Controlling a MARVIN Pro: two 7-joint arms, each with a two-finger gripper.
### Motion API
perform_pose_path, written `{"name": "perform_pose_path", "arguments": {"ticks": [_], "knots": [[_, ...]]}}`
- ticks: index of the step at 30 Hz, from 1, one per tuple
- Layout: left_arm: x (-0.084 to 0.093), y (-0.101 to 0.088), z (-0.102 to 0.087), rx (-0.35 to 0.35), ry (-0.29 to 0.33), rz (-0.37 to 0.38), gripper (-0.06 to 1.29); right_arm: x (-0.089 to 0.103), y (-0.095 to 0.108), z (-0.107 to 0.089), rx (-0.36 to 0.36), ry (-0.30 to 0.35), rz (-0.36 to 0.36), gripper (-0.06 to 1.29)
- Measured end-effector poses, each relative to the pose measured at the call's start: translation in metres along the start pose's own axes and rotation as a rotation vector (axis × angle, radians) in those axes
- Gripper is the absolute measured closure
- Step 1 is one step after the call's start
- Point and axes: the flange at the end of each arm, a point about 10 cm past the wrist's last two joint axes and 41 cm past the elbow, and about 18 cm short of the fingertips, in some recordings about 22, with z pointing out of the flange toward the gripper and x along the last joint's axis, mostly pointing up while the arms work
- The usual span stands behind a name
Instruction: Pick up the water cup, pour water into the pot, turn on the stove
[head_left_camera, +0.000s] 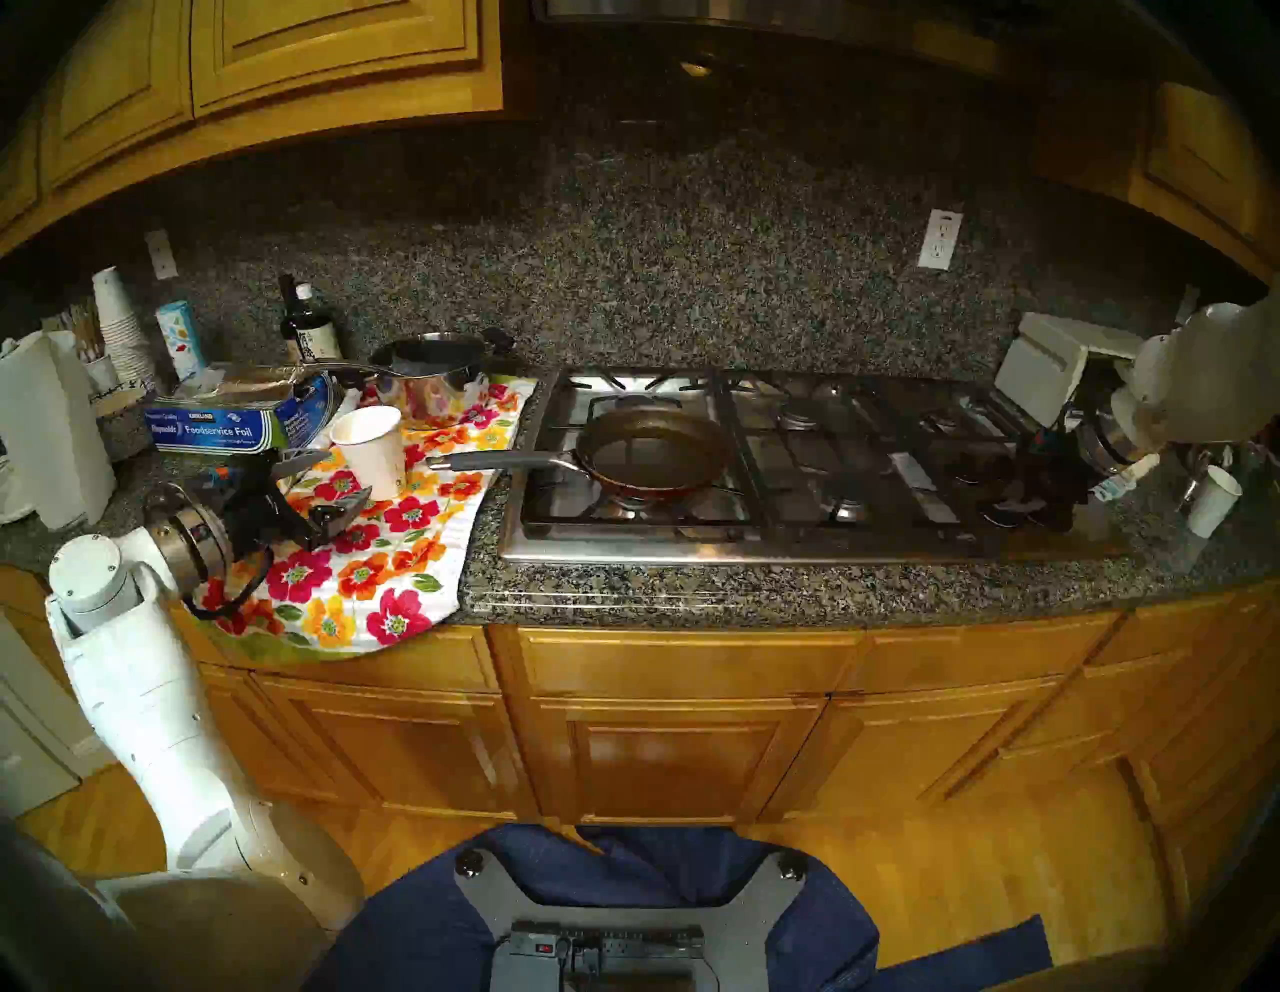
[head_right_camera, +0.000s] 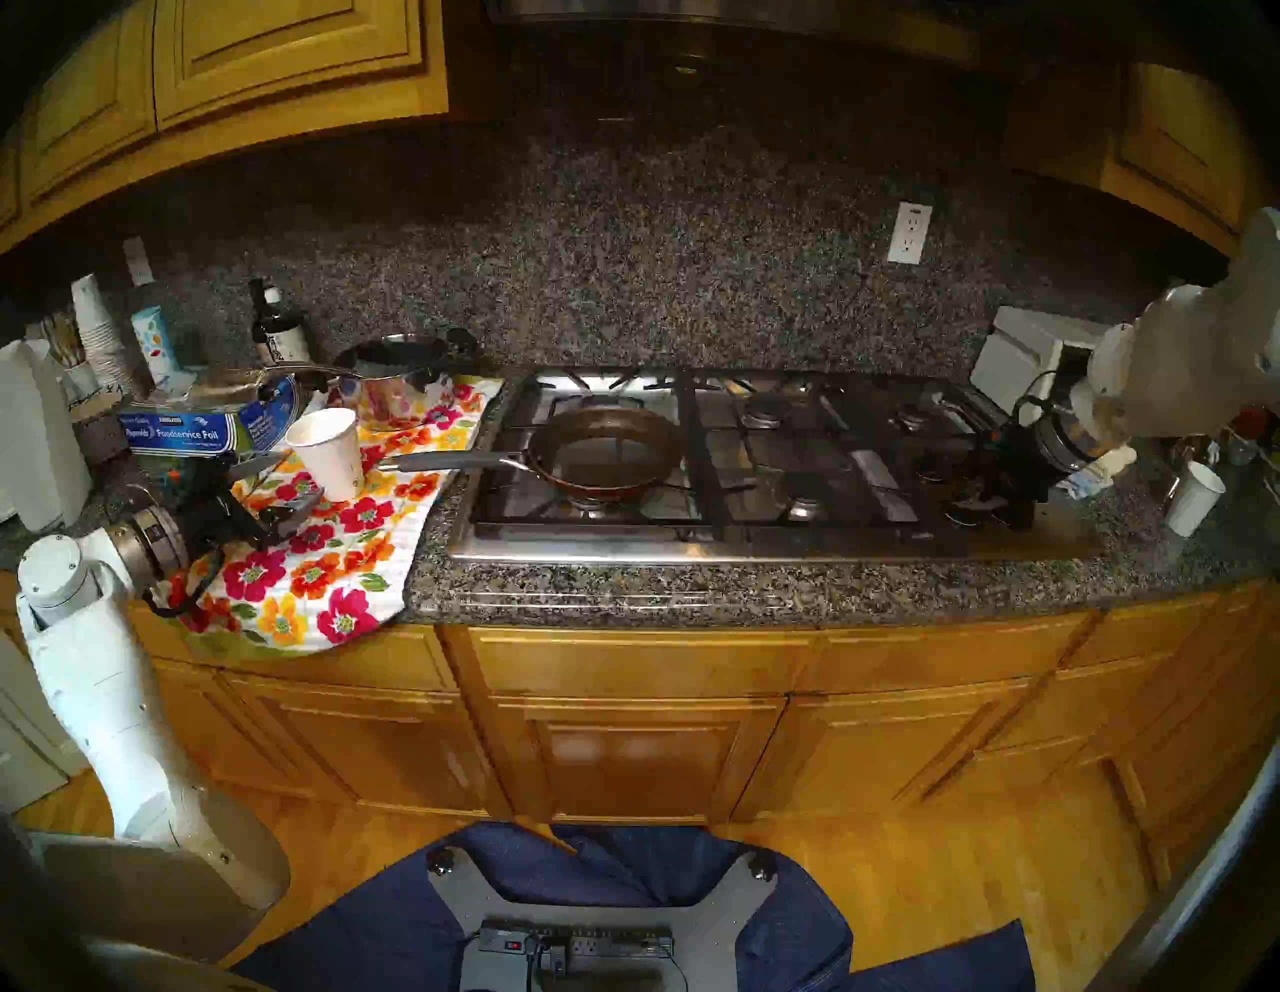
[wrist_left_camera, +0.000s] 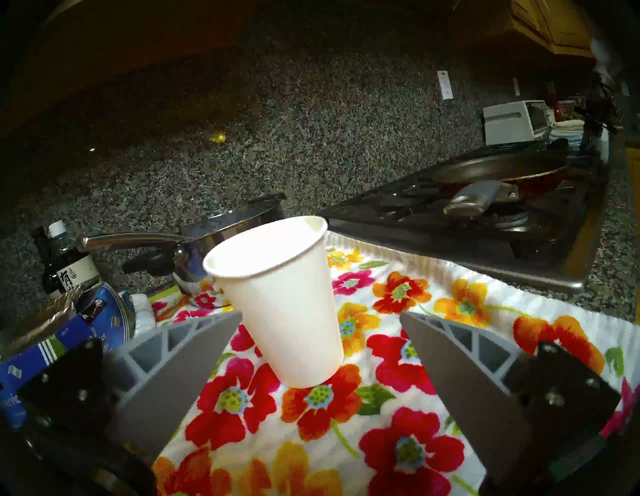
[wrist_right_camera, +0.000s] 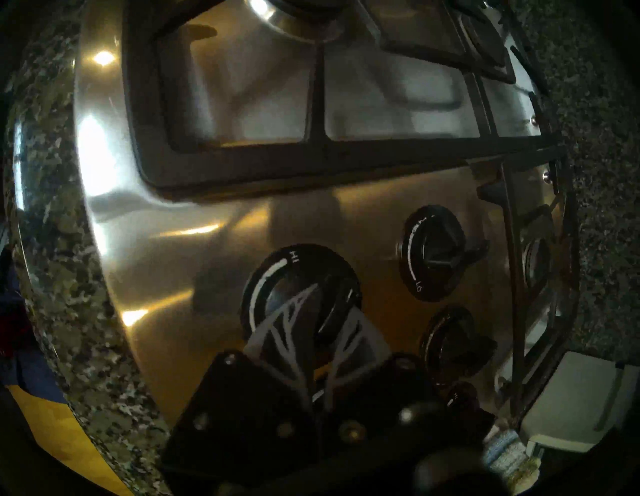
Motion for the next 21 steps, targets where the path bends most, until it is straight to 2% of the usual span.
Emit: {"name": "perform_pose_path", "arguments": {"ticks": [21], "knots": [[0.0, 0.0, 0.0, 0.0, 0.0, 0.0, 0.0, -0.0031, -0.0026, 0.0012, -0.029, -0.002, -0.131, 1.26]]}}
